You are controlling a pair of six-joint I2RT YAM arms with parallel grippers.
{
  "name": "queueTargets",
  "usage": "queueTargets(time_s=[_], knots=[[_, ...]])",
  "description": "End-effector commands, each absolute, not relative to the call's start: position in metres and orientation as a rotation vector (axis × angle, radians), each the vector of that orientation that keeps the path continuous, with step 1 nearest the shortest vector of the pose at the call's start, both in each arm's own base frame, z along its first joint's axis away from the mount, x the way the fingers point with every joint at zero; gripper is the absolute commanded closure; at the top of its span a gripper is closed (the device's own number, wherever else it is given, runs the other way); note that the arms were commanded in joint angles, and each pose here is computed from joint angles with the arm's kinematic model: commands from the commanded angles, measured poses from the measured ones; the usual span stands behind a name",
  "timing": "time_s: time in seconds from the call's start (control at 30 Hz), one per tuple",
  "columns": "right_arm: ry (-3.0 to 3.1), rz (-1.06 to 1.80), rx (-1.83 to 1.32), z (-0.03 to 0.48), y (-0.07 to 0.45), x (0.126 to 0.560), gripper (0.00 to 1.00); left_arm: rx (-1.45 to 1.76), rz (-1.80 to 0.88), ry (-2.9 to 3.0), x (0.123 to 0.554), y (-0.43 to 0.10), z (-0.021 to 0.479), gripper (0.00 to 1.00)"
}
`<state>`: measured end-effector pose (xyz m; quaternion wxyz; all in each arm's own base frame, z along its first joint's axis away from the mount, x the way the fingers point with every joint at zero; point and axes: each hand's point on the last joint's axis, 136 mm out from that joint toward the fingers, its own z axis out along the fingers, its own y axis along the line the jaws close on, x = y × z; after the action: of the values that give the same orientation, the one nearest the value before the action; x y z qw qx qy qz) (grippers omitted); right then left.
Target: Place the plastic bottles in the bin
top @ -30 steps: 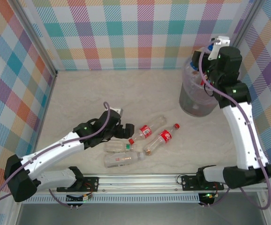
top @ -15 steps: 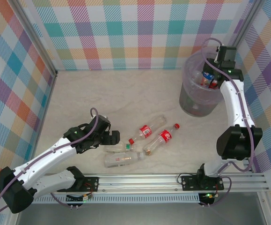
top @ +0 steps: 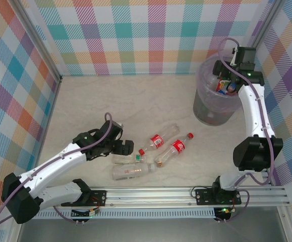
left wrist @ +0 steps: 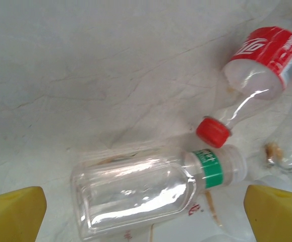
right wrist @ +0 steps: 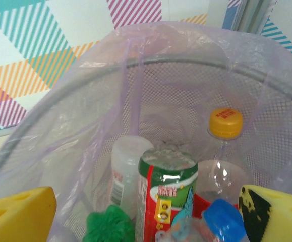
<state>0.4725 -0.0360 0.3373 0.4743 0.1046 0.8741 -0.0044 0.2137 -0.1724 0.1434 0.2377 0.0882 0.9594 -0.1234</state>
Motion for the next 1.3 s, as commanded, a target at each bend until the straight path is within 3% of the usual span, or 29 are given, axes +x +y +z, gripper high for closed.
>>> queueTargets(time_s=[0.0,0.27,0.67,0.97,1.27], knots=[[2.043,0.085,0.243,0.386,-0.024,0.439,0.07,0.335,-0.427,2.562,0.232,-0.201,0.161,0.01],[1.977,0.409,0.099,0.425,0.046,0.37,0.07,0.516,-0.509,2.647,0.258,-0.266,0.14,0.05],[2.015,0.81,0.047,0.366,0.128,0.271,0.08,0.625,-0.501,2.626,0.267,-0.326,0.11,0.09],[2.105,0.7,0.154,0.308,0.108,0.26,0.08,0.615,-0.541,2.673,0.259,-0.335,0.08,0.1],[2.112,0.756,0.129,0.292,0.118,0.265,0.08,0.637,-0.403,2.708,0.257,-0.324,0.052,0.14]])
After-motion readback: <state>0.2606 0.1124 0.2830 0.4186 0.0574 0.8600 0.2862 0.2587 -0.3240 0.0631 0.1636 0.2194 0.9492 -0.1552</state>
